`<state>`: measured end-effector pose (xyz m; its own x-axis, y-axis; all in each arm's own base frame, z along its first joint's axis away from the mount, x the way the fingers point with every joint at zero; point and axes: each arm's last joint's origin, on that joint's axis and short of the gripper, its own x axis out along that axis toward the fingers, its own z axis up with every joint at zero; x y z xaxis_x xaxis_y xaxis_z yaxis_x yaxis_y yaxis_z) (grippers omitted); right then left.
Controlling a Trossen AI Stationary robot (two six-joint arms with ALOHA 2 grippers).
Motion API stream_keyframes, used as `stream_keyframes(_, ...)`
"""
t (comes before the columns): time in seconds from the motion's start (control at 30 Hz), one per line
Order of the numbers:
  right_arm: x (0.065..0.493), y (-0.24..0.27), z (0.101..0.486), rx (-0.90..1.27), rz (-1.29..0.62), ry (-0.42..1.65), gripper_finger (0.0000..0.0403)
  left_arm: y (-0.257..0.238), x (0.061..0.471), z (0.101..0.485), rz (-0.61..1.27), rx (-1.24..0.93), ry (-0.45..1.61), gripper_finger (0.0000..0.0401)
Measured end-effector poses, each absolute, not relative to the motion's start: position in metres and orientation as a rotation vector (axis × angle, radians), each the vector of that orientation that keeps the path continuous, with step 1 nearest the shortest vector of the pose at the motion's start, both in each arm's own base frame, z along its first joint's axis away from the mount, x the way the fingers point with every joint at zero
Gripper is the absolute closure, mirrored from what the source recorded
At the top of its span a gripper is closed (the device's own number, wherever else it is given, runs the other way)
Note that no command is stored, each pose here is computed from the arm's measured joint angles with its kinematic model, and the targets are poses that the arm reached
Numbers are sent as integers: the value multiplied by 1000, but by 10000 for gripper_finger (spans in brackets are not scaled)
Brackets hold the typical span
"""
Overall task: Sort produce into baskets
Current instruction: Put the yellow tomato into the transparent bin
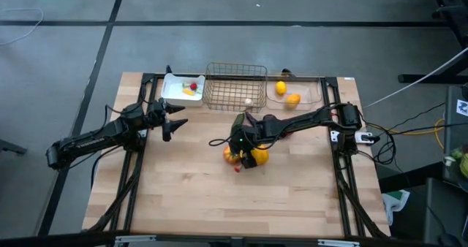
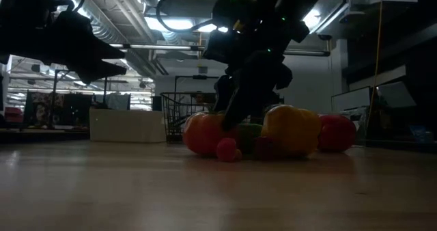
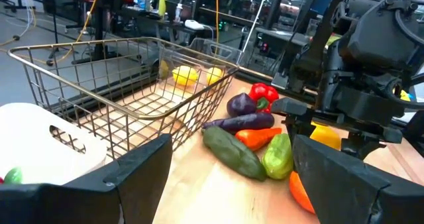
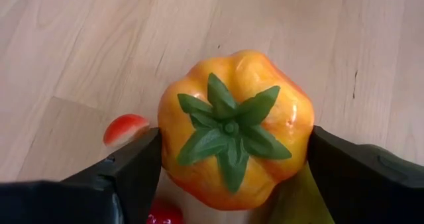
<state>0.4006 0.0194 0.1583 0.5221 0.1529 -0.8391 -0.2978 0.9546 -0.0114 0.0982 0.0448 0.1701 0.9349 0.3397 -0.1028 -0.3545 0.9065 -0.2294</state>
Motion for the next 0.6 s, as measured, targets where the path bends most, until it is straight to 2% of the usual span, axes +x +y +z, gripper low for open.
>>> stream_keyframes(0.27, 405, 20, 172, -141, 263, 1021, 67, 45, 98, 170, 359, -248, 61, 91)
stream_keyframes(0.6, 419, 16, 237, -195, 127, 1056, 69, 45, 98, 170, 359, -248, 61, 91)
